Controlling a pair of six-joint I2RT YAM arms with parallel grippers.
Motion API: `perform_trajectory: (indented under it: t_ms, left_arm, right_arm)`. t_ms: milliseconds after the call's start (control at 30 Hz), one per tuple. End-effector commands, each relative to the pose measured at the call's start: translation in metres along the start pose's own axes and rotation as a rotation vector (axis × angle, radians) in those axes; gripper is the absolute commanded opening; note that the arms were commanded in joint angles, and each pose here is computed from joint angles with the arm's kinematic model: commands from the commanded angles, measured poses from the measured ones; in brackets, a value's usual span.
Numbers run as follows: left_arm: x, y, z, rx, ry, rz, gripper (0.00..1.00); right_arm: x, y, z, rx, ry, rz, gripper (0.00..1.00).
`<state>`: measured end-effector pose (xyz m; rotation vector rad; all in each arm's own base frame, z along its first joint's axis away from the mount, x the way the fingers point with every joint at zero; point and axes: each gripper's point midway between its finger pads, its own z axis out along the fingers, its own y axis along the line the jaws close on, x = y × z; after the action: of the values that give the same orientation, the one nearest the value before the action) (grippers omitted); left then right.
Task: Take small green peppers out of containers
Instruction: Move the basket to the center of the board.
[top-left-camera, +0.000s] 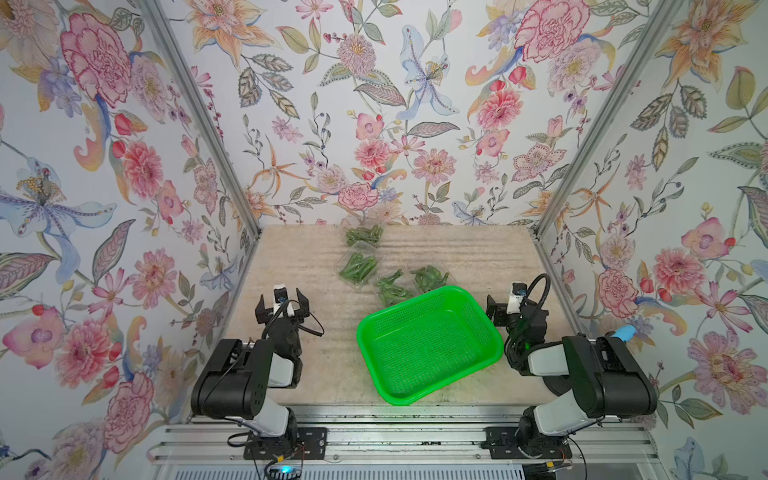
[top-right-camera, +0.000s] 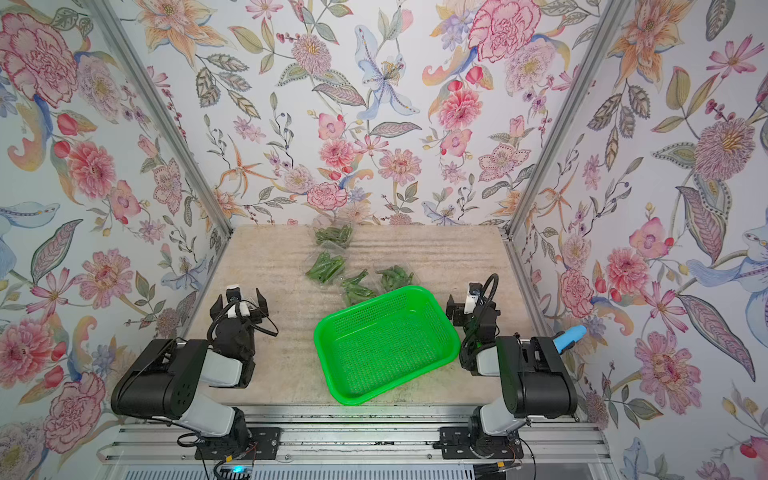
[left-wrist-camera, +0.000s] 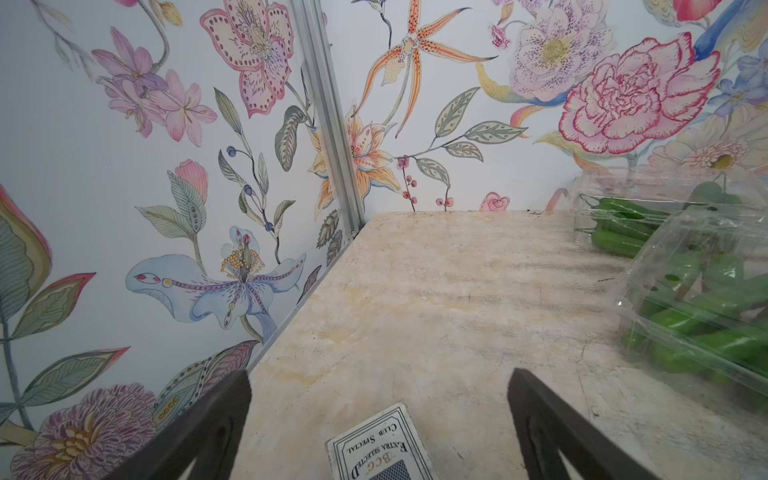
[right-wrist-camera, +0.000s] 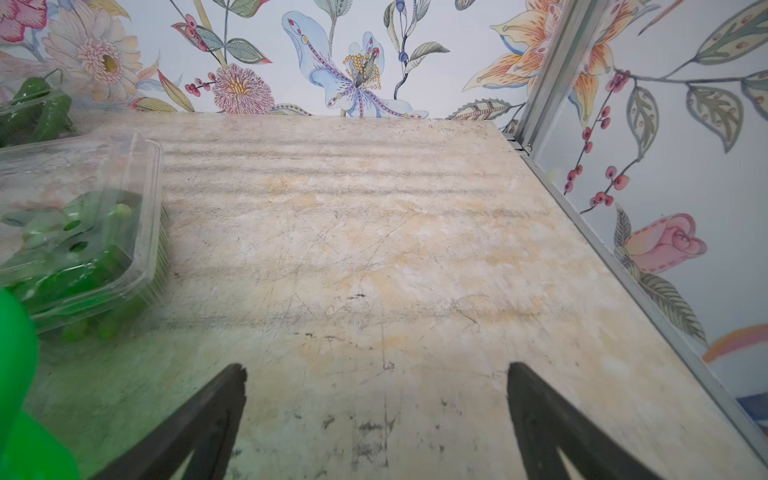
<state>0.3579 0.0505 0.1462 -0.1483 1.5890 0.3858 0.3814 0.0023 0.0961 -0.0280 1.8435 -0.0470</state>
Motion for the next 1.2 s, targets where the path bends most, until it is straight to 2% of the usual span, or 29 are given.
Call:
perform_trajectory:
  t_ms: [0,1167]
  left_arm:
    - [-0.0042,0.0053,-0.0013,-0.025,-0.021,-0.011,1.0]
    - [-0.004,0.005,-0.0011,-0.025,-0.02,-0.01,1.0]
  right_arm:
    - [-0.0106,0.0006,0.0023,0.002,-0.031,-0.003,1.0]
    - [-0.0104,-0.0008,0.003,-0.012,-0.029,0.01,1.0]
